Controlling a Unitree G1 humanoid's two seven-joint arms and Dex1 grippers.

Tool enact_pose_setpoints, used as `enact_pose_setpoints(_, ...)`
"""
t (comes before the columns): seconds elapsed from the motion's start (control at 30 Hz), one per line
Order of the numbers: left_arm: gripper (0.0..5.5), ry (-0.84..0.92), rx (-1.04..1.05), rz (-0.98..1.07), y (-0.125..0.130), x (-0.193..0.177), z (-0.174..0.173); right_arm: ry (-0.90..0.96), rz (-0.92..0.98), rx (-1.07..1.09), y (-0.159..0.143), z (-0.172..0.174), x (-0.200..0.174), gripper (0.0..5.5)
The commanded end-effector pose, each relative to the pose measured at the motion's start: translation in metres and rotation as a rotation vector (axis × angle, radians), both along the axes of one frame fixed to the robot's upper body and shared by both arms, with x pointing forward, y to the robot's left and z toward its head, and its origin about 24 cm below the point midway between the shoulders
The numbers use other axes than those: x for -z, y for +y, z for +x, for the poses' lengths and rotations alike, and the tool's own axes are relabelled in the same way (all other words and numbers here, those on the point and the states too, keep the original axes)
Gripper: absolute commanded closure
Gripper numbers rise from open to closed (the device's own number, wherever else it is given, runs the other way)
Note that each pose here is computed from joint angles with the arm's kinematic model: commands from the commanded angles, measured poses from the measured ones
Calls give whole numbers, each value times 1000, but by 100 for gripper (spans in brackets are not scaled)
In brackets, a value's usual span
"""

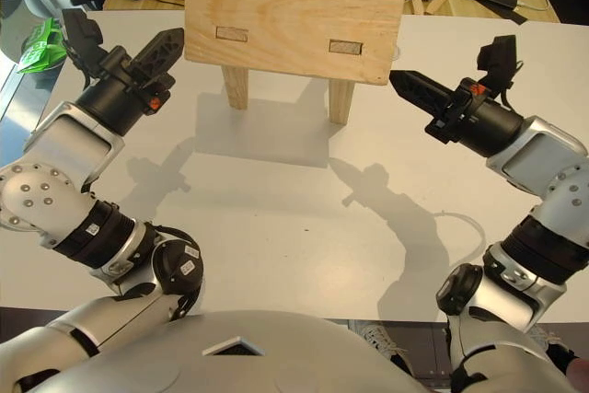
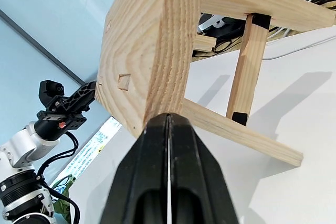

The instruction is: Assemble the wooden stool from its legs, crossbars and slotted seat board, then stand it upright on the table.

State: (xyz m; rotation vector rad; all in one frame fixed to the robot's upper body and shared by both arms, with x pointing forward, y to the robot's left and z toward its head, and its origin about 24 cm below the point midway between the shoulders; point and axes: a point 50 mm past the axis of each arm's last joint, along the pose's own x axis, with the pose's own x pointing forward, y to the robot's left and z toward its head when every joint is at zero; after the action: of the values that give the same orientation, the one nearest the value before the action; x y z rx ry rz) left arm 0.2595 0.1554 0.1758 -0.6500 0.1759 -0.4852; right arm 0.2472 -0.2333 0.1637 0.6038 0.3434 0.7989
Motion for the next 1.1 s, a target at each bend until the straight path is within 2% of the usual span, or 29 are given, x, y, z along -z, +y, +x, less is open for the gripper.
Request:
enact_pose_setpoints(0.03, 549, -65, 318, -73, -48, -17, -5, -48, 95, -219, 34, 0, -11, 550)
enact_pose_setpoints(0.83, 549, -135, 248, -162, -44, -43, 8, -52, 163, -166, 31, 5, -17, 550)
enact_pose_setpoints(1.0, 549, -64, 241, -128, -44, -28, 5, -35, 158, -168, 32, 2, -13, 550)
enact_pose_setpoints(1.1, 549, -16, 233, -48, -44, -16, 2, 10, 55, -169, 32, -6, 3, 550)
